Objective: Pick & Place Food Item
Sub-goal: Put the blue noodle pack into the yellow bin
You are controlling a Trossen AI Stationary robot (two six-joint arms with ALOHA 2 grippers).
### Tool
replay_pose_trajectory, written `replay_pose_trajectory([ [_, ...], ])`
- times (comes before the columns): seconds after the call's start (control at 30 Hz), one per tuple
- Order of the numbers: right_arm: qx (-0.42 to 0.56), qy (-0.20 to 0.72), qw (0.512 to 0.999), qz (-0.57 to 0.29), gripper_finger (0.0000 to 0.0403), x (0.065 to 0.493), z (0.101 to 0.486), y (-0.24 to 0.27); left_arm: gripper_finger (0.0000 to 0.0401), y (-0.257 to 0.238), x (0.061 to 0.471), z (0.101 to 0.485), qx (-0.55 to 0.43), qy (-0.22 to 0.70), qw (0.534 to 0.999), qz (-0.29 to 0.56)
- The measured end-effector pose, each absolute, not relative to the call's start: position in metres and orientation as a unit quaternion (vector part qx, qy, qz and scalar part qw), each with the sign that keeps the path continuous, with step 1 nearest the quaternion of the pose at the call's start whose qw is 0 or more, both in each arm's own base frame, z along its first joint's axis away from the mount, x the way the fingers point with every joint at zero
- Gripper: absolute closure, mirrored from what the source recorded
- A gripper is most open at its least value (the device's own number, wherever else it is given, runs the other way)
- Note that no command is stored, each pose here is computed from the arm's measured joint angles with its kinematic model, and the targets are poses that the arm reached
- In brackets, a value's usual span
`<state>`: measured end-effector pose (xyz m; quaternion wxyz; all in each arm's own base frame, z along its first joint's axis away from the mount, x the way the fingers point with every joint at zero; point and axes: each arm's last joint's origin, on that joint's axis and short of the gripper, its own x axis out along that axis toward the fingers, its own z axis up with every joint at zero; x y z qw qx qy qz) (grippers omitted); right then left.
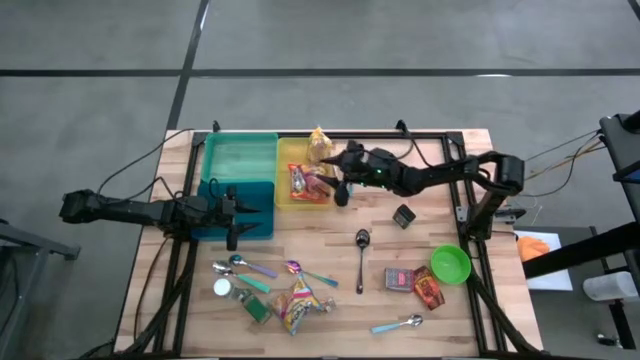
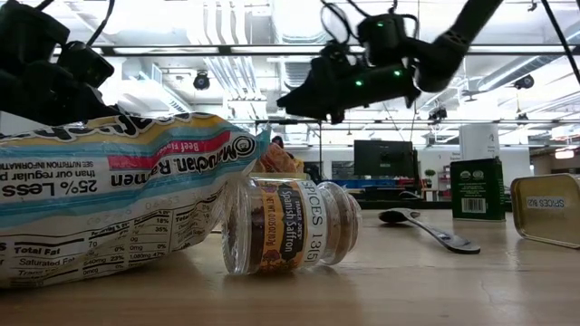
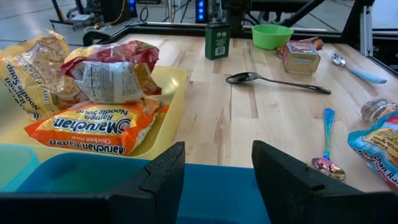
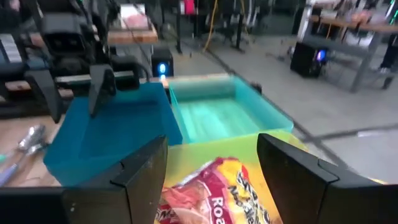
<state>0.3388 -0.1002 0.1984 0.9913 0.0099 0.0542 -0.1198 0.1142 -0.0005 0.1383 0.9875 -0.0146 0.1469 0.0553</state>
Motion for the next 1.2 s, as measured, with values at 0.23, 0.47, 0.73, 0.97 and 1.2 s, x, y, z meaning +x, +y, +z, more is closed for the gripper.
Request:
replay_pose_trajectory([
  [0.23, 0.022, -0.018, 0.993, -0.118, 0.0156, 0.308, 0.183, -0.091, 0.0212, 0.000, 0.114, 0.138, -0.015, 0.147, 0.987, 0.056],
  [0.47, 0.036, -0.014, 0.992, -0.119, 0.0156, 0.277, 0.174, -0.082, 0.0212, 0.000, 0.114, 0.138, -0.015, 0.147, 0.987, 0.056],
  [0.73, 0.037, -0.019, 0.992, -0.119, 0.0156, 0.240, 0.177, -0.071, 0.0212, 0.000, 0.114, 0.138, -0.015, 0.147, 0.987, 0.056],
  [0.97, 0.050, -0.039, 0.989, -0.137, 0.0156, 0.204, 0.177, -0.061, 0.0212, 0.000, 0.114, 0.138, -0.015, 0.147, 0.987, 0.056],
  [1.2, 0.054, -0.035, 0.987, -0.146, 0.0156, 0.185, 0.177, -0.056, 0.0212, -0.001, 0.114, 0.138, -0.015, 0.147, 0.988, 0.055],
])
